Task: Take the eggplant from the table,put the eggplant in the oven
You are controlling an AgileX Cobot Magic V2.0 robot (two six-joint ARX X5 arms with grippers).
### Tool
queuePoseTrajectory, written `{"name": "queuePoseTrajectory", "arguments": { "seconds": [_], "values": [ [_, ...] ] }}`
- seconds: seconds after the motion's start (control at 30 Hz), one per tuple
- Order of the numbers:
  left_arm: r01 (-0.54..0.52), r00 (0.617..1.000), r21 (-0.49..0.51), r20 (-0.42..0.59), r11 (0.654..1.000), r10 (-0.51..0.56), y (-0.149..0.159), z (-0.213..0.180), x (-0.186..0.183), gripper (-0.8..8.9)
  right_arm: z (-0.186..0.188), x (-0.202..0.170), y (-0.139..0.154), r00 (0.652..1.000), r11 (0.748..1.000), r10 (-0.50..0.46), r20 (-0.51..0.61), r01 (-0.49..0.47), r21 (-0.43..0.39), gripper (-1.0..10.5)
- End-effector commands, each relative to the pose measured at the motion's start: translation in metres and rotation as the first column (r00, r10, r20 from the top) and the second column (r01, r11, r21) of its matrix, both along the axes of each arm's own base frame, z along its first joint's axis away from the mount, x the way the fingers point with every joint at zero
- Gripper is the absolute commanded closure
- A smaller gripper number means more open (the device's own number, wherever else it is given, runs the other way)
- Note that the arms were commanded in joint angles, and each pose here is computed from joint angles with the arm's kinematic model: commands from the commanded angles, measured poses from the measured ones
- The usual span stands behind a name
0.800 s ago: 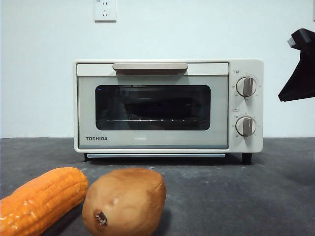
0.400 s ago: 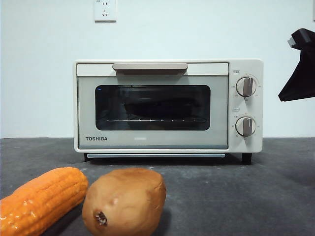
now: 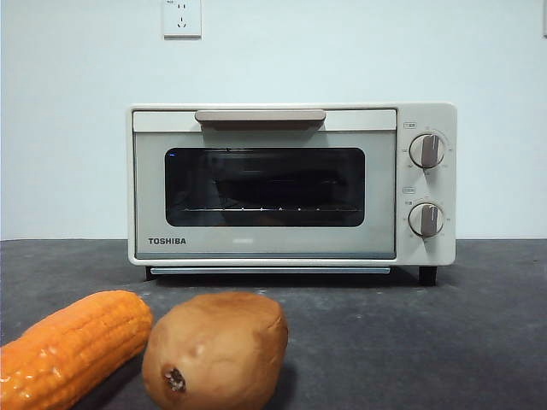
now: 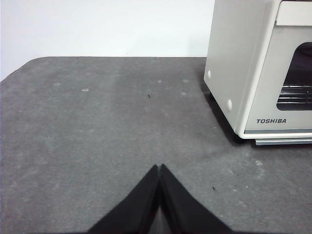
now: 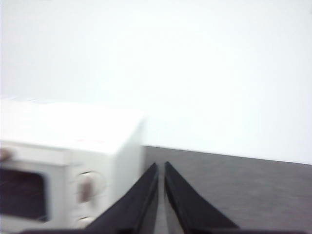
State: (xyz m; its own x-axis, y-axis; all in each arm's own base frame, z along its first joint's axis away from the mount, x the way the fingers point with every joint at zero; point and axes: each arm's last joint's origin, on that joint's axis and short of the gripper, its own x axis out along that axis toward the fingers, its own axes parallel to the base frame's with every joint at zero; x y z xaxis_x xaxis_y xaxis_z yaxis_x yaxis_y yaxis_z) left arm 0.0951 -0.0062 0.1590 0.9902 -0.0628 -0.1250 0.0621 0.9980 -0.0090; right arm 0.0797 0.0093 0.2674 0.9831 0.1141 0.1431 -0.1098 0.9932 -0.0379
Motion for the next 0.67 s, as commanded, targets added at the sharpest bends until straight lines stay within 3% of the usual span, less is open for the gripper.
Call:
{"name": "queuePoseTrajectory", "arguments": {
  "seconds": [0.03,0.3,0.67],
  "values": [
    [-0.001,1.000,0.014,-0.012,1.000,0.001,0.000,-0.008,0.002,8.10,-0.013,0.001,-0.005,0.999,0.998,-0.052,-0.014,0.052,-0.019,9.4],
    [-0.001,1.000,0.014,-0.012,1.000,0.001,0.000,-0.008,0.002,8.10,-0.069,0.012,-0.007,0.991,1.000,0.010,-0.134,-0.013,-0.023,9.4],
    [-0.001,1.000,0.014,-0.011,1.000,0.001,0.000,-0.008,0.002,8.10,-0.117,0.016,-0.007,0.950,0.995,0.035,-0.309,-0.004,0.101,9.4]
  ]
}}
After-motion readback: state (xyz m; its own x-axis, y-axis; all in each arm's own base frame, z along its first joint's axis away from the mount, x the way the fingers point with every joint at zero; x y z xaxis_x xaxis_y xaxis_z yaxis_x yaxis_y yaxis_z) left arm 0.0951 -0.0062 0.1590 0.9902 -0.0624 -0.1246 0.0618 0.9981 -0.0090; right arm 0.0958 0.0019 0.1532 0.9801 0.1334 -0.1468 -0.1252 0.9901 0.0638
